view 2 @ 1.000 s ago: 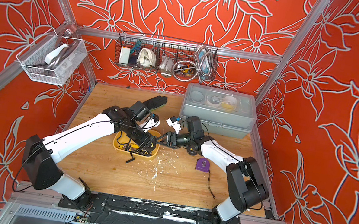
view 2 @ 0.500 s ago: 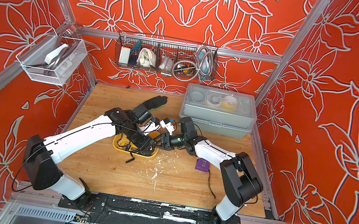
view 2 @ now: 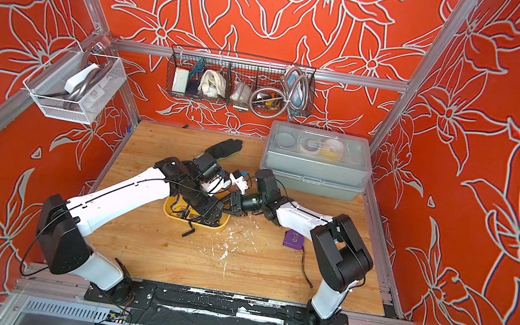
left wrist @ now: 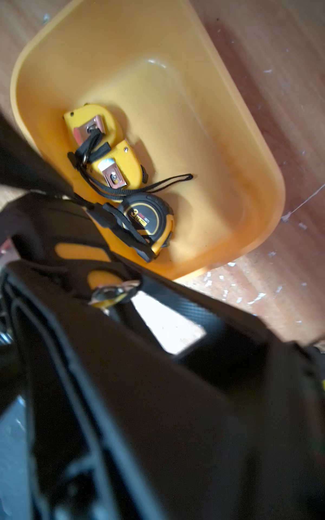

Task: Take the tape measure out of the storage box
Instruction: Place the tape measure at the center of the board.

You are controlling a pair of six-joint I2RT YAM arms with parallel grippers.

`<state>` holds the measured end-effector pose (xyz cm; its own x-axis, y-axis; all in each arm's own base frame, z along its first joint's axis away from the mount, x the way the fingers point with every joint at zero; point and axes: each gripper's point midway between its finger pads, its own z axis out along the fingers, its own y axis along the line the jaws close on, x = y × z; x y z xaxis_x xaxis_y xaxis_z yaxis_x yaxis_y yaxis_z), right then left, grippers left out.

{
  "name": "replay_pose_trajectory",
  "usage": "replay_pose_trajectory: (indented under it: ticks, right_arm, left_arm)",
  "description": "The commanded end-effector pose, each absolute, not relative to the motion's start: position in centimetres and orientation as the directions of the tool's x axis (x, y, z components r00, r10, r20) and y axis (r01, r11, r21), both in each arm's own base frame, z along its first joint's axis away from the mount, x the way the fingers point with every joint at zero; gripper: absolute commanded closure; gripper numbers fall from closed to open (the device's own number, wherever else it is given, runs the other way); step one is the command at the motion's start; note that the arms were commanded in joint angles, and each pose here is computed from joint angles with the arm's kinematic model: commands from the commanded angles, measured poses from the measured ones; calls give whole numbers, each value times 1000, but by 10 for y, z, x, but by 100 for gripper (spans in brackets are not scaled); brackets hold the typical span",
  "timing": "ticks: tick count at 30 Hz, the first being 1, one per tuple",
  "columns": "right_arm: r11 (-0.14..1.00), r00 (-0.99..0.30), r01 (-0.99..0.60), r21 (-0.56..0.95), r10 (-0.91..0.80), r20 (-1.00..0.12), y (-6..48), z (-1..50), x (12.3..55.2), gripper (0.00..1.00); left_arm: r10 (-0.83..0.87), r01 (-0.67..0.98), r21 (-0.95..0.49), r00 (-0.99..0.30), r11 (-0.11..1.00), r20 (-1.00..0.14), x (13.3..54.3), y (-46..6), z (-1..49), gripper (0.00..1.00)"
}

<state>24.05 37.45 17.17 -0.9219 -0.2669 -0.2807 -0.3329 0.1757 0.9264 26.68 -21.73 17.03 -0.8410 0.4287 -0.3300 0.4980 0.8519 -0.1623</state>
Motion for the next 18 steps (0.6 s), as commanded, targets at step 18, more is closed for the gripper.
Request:
replay_pose_trajectory:
  ticks: [18]
  right_arm:
    - [485,-956,-100,869,194,-219,179,145,285,82]
  left_arm:
    - [168,178,-51,-974,983,-153,295,-157,117,0]
